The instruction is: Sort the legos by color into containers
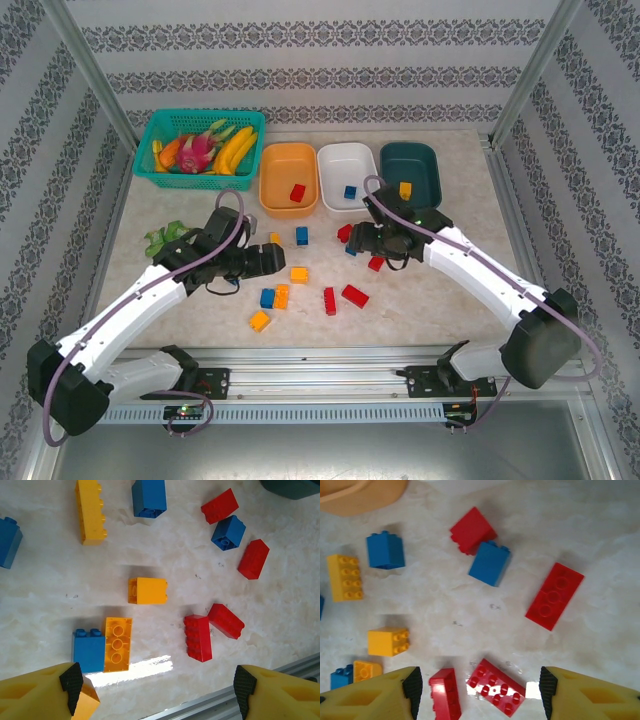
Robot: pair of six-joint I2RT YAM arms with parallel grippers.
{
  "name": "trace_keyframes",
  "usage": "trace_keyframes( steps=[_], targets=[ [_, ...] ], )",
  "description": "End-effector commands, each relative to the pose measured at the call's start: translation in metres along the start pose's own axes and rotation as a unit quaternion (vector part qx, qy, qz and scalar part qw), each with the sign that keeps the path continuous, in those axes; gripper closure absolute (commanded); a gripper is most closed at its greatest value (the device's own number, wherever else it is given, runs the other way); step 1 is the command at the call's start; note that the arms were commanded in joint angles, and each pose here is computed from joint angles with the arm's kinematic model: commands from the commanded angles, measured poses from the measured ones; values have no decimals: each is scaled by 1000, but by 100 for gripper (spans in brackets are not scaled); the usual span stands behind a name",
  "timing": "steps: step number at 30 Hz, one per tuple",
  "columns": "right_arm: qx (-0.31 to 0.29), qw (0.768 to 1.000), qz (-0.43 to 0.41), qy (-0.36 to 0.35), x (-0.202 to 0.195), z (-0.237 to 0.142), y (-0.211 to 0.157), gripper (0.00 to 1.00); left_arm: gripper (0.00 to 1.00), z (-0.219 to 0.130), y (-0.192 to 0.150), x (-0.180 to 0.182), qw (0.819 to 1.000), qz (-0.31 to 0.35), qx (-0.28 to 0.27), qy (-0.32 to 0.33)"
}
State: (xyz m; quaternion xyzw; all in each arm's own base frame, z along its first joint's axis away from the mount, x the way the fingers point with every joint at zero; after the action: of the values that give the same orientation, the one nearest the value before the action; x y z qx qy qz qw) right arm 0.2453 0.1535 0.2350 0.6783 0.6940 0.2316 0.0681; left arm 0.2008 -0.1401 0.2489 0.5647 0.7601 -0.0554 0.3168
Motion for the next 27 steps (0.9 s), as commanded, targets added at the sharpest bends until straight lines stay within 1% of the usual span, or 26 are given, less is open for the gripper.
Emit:
trace_keyframes(
  steps=[1, 3, 5, 10, 16, 20, 24, 25, 27],
  targets=[
    [24, 997, 63, -22, -27, 15, -10, 33, 18, 3, 1, -11, 1000, 10, -15, -12],
    [43, 994, 100, -16, -41, 30, -13, 32, 18, 7, 0, -18, 999, 24, -11, -25],
    [53, 991, 117, -20, -50, 43, -13, 29, 18, 13, -3, -28, 998, 43, -5, -41],
    [70, 990, 121, -16, -51, 71, -1, 27, 18, 26, -7, -43, 997, 61, 7, -49],
    [104, 986, 125, -37, -54, 98, 1, 27, 18, 28, -6, -51, 997, 59, 0, -52],
    [111, 984, 132, -48, -60, 113, 1, 33, 18, 26, -5, -51, 997, 58, -6, -52],
    [121, 984, 120, -52, -60, 125, 5, 38, 18, 24, -5, -50, 997, 56, -8, -50],
    [126, 983, 118, -55, -61, 129, 6, 41, 18, 23, -5, -50, 997, 56, -9, -50],
    [135, 982, 117, -63, -63, 133, 4, 52, 18, 22, -5, -49, 997, 55, -11, -47]
  ],
)
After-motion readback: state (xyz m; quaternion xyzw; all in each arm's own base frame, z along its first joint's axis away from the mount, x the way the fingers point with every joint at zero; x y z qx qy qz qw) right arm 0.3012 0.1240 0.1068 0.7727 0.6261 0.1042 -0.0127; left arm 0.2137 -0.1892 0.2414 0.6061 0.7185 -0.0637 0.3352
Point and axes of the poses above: each hand's point on the last joint's axis, 136 mm out from that joint toward the fingers, its own z axis out along the fingers, its own x axis along the line the jaws close on, y = z × x, the point moved 9 cm from there along -z, back along the fingers, and after that the axes turned 11 degrees about -z, right-handed, at the moved point
